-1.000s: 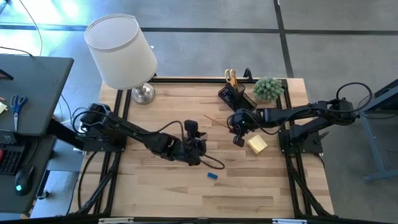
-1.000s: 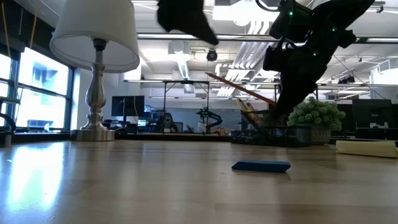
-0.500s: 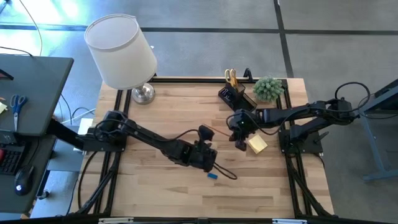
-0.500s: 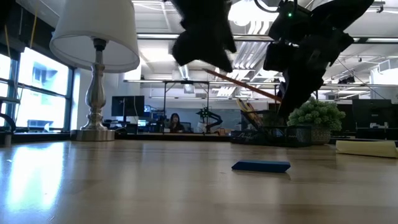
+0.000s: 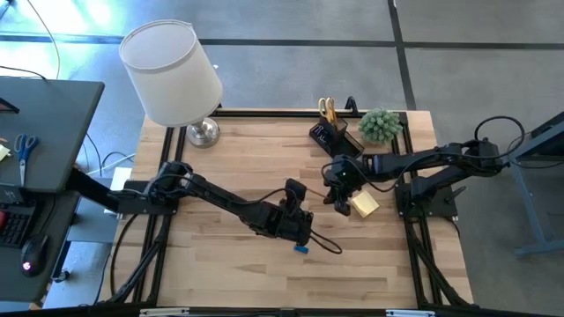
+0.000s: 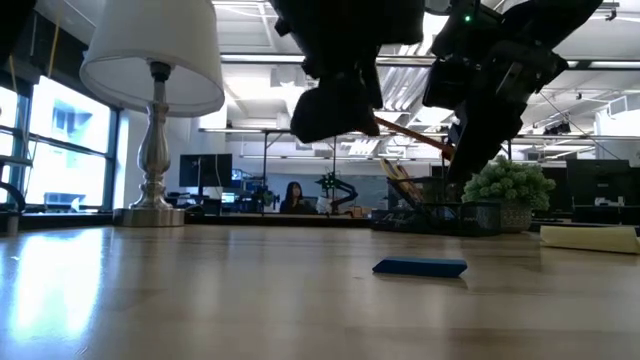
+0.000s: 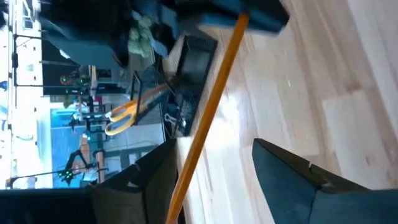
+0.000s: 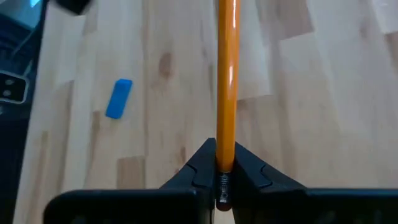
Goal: Pick and place office supplies into organizer
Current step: Put the orange pencil into the desk organizer
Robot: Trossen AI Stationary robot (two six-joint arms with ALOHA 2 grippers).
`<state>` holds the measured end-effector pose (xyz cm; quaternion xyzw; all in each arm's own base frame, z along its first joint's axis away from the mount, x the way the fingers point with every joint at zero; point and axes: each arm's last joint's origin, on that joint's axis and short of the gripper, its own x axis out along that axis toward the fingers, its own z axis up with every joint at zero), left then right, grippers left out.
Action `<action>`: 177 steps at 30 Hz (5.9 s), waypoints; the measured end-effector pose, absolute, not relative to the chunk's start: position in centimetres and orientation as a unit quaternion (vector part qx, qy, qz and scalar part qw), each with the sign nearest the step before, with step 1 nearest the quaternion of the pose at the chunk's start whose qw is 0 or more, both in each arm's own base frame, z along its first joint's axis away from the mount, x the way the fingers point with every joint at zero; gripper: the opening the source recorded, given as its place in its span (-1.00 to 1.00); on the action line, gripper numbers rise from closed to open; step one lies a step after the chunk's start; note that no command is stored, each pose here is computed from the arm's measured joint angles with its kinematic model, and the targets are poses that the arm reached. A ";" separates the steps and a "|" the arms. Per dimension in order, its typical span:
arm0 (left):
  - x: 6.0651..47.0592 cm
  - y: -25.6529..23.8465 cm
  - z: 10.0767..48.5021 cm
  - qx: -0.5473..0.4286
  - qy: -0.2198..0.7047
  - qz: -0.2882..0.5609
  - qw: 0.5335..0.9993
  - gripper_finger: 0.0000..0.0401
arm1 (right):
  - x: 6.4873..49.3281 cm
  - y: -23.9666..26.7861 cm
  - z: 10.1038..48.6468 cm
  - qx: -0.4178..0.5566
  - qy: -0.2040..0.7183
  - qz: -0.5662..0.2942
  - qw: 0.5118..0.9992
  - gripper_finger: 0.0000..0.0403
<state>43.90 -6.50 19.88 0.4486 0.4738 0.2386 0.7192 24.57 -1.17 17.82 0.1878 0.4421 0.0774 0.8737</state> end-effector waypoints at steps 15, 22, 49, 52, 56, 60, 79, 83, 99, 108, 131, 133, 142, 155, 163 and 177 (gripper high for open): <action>44.4 -5.8 19.1 0.430 0.473 0.244 0.729 -0.50 | 24.5 -0.3 17.8 0.218 0.451 0.102 0.859 -0.93; 44.4 -5.8 18.9 0.428 0.480 0.224 0.732 -0.83 | 24.5 0.0 17.8 0.229 0.455 0.100 0.855 -0.94; 43.4 -5.8 18.4 0.363 0.504 0.232 0.749 -0.97 | 24.4 0.0 17.8 0.228 0.456 0.101 0.854 -0.85; 43.2 -5.8 18.3 0.348 0.509 0.241 0.750 -0.98 | 24.4 0.0 17.8 0.219 0.457 0.105 0.855 -0.74; 42.9 -5.7 18.3 0.317 0.514 0.243 0.759 -0.98 | 24.1 0.1 18.0 0.214 0.459 0.130 0.852 -0.61; 42.8 -5.8 18.6 0.286 0.515 0.233 0.774 -0.99 | 23.4 0.2 19.0 0.213 0.450 0.144 0.855 -0.51; 41.6 -4.9 21.1 0.154 0.435 0.119 0.879 -0.99 | 16.3 -0.1 26.5 0.078 0.298 0.090 0.947 -0.50; 41.4 -3.7 21.5 0.103 0.363 0.074 0.923 -0.99 | 15.7 -0.1 28.0 0.040 0.226 0.091 0.969 -0.50; 37.8 -0.6 19.9 -0.048 0.044 -0.047 0.997 -1.00 | 17.9 1.6 30.3 -0.079 0.053 0.199 0.975 -0.50; 37.6 -0.9 20.5 -0.064 0.003 -0.074 0.995 -1.00 | 20.4 2.3 30.3 -0.130 0.002 0.192 0.973 -0.50; 37.5 -0.9 20.3 -0.064 0.012 -0.072 0.995 -1.00 | 23.8 3.4 28.7 -0.130 -0.022 0.224 0.966 -0.08; 37.5 -0.9 20.3 -0.064 0.013 -0.073 0.995 -1.00 | 23.9 3.4 28.6 -0.129 -0.017 0.225 0.966 -0.10; 37.5 -0.9 20.3 -0.064 0.014 -0.075 0.995 -1.00 | 23.8 3.5 28.5 -0.128 -0.013 0.233 0.964 -0.61; 37.6 -0.8 20.1 -0.069 0.023 -0.052 0.996 -0.86 | 24.0 3.1 28.2 -0.129 0.009 0.175 0.976 -0.94; 37.2 -0.1 19.8 -0.066 0.065 0.024 0.995 -0.81 | 23.9 2.2 27.3 -0.120 0.074 0.088 0.986 -0.95; 35.3 0.7 22.1 -0.054 0.116 0.126 0.984 0.01 | 22.7 -1.0 28.0 -0.080 0.088 0.008 0.993 -0.95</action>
